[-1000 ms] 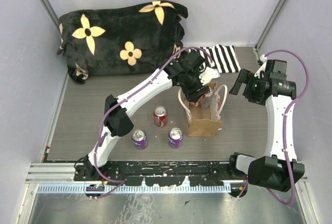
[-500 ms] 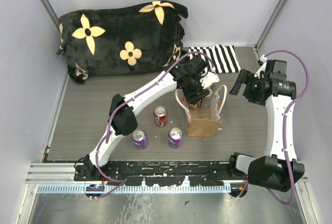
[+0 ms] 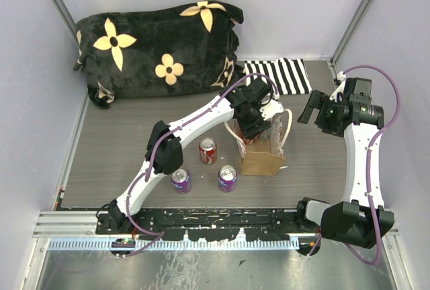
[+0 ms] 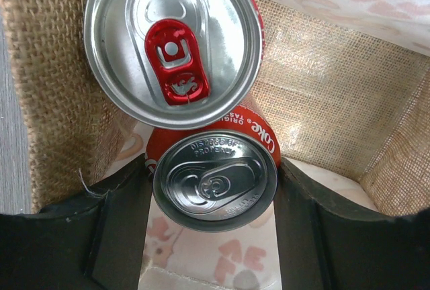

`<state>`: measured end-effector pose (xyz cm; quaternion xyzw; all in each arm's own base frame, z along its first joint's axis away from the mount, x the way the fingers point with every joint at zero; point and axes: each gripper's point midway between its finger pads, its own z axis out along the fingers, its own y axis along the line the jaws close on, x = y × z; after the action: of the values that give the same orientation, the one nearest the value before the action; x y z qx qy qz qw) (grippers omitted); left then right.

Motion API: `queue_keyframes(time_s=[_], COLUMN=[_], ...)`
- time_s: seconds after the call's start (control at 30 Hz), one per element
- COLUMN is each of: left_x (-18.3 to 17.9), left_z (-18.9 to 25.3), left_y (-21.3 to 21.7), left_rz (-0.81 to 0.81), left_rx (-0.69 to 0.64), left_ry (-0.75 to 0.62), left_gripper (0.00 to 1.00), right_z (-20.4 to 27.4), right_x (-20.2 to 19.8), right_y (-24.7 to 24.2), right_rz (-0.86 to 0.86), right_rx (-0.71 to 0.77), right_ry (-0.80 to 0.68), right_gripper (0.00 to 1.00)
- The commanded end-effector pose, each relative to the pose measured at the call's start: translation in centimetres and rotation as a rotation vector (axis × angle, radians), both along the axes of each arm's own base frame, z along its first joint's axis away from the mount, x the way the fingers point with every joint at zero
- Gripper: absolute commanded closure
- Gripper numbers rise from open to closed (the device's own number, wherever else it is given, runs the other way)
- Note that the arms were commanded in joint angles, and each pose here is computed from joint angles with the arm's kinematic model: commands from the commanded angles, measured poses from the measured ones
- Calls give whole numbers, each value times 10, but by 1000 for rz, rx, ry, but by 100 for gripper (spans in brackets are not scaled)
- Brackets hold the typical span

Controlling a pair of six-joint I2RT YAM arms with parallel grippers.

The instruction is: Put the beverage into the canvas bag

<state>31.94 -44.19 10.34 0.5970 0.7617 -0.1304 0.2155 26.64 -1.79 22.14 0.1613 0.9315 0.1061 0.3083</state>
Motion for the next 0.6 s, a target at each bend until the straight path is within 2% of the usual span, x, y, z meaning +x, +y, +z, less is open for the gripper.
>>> queue_keyframes(time_s=[0.0, 0.13, 0.17, 0.23, 0.27, 0.33, 0.37, 0.43, 0.57], left_x=[8, 8, 8, 8, 8, 7, 7, 5, -4], left_z=[-4, -1, 0, 5, 8, 15, 21, 29, 45], left_y=[-4, -4, -4, -4, -5, -6, -6, -7, -11], left_rz=[6, 13, 16, 21, 23, 26, 28, 26, 10], left_rx=[-8, -15, -17, -25, -31, -46, -57, -71, -98], left_ry=[-23, -23, -22, -27, -30, -35, -41, -49, -60], left_gripper=[100, 99, 93, 70, 53, 36, 29, 23, 15], right_z=[9, 8, 8, 8, 8, 9, 8, 9, 9], right_x=[5, 5, 5, 6, 5, 6, 6, 6, 6], right_y=[-2, -3, -2, -2, -2, -2, -2, -1, -1], right_rz=[9, 9, 10, 10, 10, 12, 11, 11, 11], right_rx=[-20, -18, -17, -16, -15, -14, -12, -11, -9], right_ry=[-48, -46, -46, -47, -46, -48, -45, -49, -49], right_gripper=[0, 0, 0, 0, 0, 0, 0, 0, 0])
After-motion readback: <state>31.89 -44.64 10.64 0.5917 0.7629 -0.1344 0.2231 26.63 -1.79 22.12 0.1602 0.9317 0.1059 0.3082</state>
